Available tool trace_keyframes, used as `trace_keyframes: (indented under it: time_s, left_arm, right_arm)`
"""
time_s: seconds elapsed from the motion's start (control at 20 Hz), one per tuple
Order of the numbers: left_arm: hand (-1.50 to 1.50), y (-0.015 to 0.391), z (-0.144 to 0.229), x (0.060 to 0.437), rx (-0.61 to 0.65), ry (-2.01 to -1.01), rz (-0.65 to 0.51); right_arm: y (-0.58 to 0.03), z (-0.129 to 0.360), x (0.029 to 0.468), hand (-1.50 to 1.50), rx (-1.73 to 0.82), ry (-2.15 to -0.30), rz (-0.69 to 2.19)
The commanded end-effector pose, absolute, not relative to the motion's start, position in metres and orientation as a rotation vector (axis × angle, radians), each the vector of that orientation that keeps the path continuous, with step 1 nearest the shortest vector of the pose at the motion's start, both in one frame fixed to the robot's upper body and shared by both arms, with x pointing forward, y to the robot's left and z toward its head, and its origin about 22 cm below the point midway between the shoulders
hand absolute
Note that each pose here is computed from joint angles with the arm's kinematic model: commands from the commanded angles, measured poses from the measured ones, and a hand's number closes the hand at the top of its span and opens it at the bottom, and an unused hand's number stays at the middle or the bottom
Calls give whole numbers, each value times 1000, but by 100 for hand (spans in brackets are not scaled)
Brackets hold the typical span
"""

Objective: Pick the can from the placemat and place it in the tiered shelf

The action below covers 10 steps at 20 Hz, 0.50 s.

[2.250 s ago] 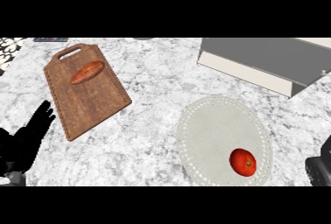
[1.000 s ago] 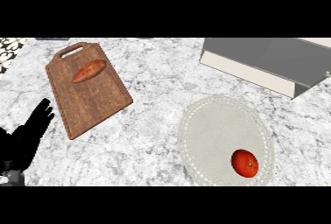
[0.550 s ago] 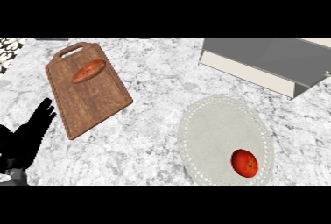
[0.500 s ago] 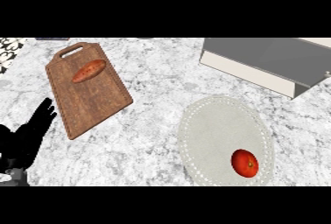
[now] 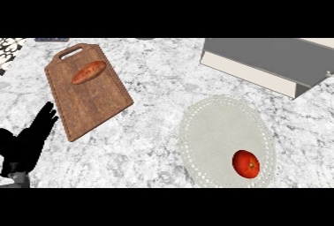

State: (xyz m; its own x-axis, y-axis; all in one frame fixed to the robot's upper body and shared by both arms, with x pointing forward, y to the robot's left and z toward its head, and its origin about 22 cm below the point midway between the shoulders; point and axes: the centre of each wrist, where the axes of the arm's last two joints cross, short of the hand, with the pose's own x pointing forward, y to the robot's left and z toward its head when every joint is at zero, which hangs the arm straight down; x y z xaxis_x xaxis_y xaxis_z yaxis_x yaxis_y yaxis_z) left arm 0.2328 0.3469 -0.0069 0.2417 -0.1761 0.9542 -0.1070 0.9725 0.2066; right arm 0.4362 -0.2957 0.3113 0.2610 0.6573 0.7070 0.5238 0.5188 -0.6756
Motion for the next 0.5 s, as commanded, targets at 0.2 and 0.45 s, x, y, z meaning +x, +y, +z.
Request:
trace_keyframes:
  time_s: [0.2,0.45]
  left_arm:
    - [0,343,5,234,253,-1324,-37]
    - [0,355,-5,223,272,-1315,-27]
  right_arm:
    - [-329,357,407,-150,-921,-1522,-100]
    - [-370,384,356,-150,-917,-1600,-163]
